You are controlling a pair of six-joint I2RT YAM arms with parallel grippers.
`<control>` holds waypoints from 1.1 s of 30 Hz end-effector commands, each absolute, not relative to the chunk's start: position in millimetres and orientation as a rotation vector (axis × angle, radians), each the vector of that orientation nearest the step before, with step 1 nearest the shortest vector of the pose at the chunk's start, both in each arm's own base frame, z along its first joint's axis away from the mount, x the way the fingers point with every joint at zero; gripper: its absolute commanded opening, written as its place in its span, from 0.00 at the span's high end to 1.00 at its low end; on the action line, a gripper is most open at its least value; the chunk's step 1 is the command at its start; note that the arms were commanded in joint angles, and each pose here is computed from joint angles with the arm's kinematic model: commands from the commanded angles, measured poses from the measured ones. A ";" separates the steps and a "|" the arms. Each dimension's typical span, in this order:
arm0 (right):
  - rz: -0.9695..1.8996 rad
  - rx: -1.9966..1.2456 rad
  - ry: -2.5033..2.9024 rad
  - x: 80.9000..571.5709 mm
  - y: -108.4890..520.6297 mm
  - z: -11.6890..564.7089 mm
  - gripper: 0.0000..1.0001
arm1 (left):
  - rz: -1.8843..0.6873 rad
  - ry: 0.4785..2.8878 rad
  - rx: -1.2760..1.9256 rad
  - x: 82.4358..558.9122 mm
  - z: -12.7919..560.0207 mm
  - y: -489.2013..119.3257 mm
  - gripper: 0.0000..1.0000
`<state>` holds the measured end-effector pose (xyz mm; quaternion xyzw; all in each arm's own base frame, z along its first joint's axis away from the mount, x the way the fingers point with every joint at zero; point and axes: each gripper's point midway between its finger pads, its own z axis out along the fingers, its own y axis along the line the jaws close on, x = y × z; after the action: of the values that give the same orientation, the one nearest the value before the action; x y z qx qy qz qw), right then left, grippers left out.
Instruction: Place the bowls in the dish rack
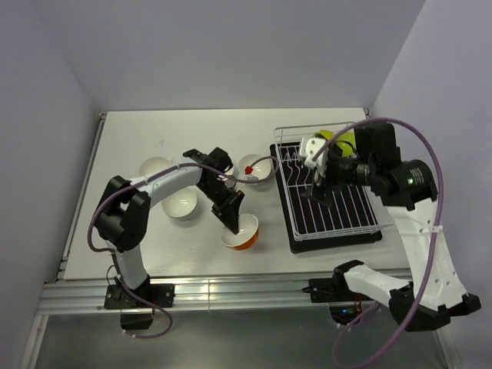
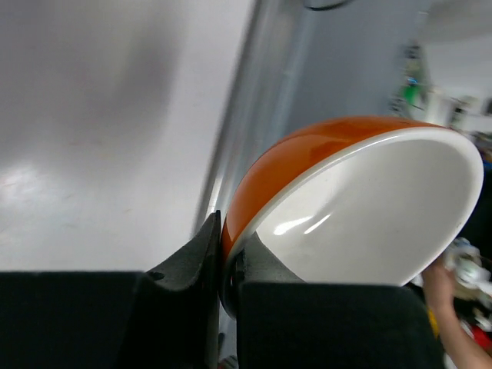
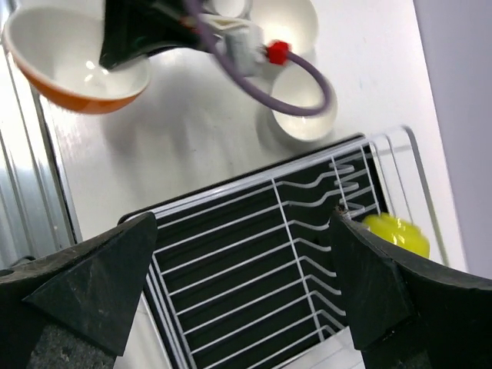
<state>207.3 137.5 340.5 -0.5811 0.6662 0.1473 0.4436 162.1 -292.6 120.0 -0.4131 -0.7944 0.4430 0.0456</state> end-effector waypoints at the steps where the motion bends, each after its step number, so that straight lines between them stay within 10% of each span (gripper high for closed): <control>1: 0.328 -1.591 1.457 190.6 151.2 338.1 0.00 | 1.649 -2.137 -1.140 134.7 172.2 -303.4 1.00; 33: 0.229 -1.756 0.705 120.2 290.1 300.8 0.00 | 2.037 -1.896 -0.921 132.8 237.1 -302.3 1.00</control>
<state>109.3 282.0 293.0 -0.7664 0.3083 0.1227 0.5500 140.5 -302.5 201.6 -0.3224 -0.6809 0.6463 0.1217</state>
